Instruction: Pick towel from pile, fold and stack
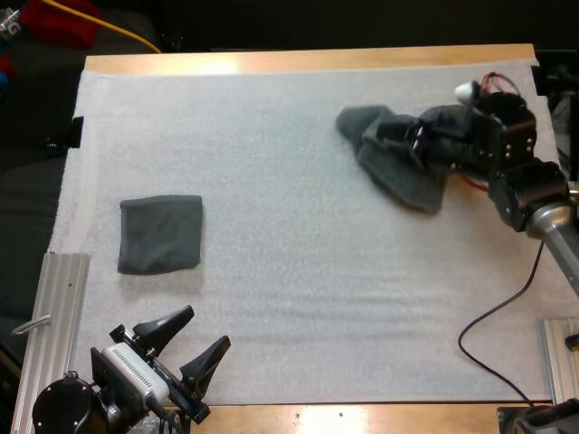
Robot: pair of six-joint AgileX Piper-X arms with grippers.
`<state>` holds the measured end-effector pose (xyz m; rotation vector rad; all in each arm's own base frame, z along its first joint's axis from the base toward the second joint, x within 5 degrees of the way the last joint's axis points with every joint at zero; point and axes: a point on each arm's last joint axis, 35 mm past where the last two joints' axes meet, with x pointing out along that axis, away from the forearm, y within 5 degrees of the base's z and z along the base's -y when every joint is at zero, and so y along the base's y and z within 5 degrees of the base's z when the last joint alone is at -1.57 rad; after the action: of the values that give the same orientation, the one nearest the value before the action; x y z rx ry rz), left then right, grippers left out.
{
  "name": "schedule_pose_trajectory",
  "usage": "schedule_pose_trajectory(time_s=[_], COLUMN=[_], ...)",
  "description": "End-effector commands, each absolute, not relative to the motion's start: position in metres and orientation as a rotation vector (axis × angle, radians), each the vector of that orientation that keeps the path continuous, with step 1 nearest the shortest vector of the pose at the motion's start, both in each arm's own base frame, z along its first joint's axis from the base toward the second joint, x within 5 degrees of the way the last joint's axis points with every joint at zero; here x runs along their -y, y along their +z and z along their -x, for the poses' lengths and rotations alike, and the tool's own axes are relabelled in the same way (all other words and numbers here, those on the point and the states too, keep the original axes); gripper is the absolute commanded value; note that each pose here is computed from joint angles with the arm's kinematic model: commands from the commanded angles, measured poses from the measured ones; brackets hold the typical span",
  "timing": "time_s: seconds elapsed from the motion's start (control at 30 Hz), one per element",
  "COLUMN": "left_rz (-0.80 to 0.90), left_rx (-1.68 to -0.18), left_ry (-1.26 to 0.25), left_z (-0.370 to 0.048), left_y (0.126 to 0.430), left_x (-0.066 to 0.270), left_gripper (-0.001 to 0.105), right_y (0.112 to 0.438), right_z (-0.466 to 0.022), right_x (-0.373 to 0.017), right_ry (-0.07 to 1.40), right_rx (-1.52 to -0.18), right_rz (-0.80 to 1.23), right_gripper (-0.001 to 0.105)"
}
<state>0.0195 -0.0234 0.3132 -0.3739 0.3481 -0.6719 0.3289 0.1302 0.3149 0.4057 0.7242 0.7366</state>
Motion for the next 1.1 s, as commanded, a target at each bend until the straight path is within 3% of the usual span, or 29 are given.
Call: schedule_pose_trajectory(time_s=[0.0,0.47,1.07], left_rz=[0.389,0.410,0.410], left_rx=[-0.355,-0.366,-0.366], left_ry=[-0.665,-0.698,-0.698], left_z=[-0.022,-0.021,-0.021], left_y=[0.314,0.314,0.314], left_x=[0.023,0.024,0.024], left_gripper=[0.064,0.064,0.064], right_y=[0.321,0.312,0.251], right_z=[-0.320,-0.262,-0.183], right_x=[-0.135,-0.200,-0.245], right_ry=[0.773,0.871,0.992], right_rx=[-0.736,-0.892,-1.103], right_rz=[-0.360,-0.134,0.111], right_gripper=[0.001,0.001,0.001])
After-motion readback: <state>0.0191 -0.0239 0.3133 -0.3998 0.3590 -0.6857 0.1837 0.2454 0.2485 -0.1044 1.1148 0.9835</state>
